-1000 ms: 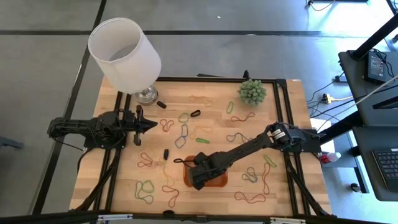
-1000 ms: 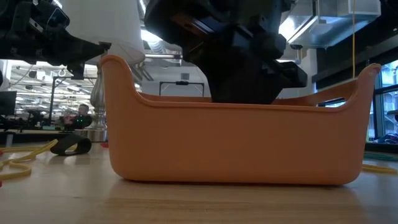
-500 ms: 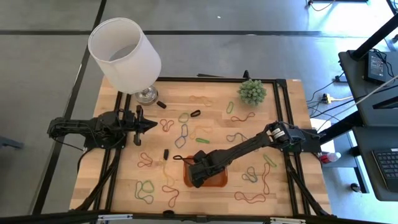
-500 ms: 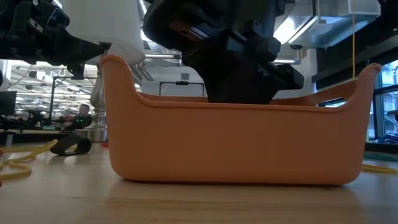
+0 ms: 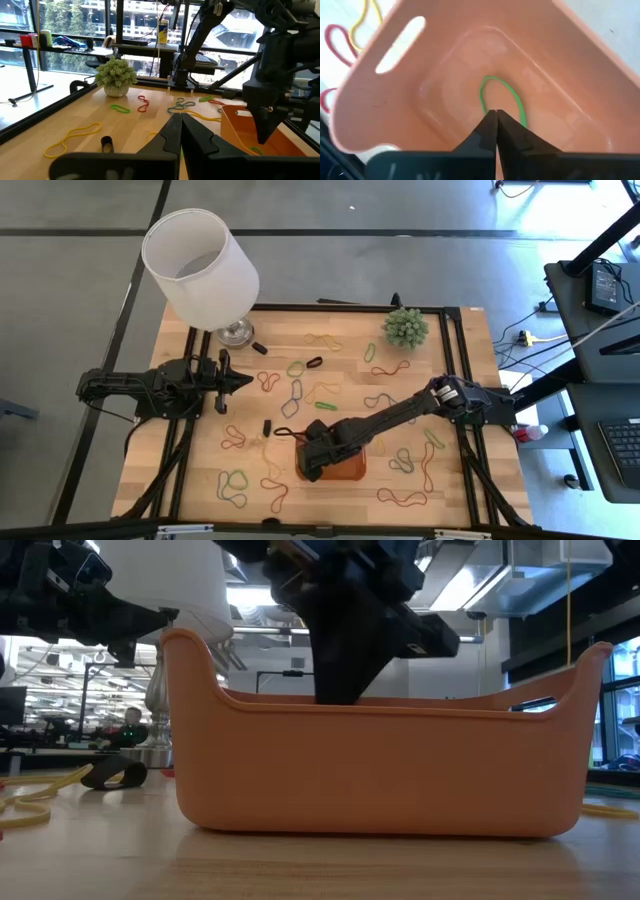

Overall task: Pick and place rubber bands into bin
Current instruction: Put the black rubber band into the orange bin

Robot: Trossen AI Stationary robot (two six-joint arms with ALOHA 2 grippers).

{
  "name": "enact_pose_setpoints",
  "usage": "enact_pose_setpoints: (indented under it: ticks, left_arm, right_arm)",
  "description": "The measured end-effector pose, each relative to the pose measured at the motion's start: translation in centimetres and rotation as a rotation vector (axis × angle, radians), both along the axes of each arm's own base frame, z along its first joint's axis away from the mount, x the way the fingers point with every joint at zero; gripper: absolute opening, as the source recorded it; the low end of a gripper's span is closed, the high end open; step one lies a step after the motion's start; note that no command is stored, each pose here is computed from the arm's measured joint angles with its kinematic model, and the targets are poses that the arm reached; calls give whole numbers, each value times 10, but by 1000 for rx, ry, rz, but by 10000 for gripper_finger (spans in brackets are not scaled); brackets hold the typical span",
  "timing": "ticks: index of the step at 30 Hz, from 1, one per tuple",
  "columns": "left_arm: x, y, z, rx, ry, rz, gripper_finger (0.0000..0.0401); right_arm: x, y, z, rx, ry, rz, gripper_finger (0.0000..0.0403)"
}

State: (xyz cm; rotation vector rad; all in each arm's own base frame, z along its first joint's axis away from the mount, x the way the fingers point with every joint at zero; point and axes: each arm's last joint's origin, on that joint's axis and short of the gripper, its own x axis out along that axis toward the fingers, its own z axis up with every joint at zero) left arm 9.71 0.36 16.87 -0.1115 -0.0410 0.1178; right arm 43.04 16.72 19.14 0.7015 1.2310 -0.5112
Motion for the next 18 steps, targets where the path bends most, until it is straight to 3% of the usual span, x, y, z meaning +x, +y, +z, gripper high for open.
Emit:
enact_pose_setpoints:
  ticks: [3, 11, 18]
  left_arm:
    - [0, 0, 0, 0, 0, 0, 4]
    - [0, 0, 0, 0, 0, 0, 4]
    - [0, 0, 0, 0, 0, 0, 4]
  right_arm:
    - [-2, -3, -6, 25, 35, 1, 15]
    - [-2, -3, -7, 29, 40, 1, 91]
    - [-2, -3, -7, 28, 40, 7, 103]
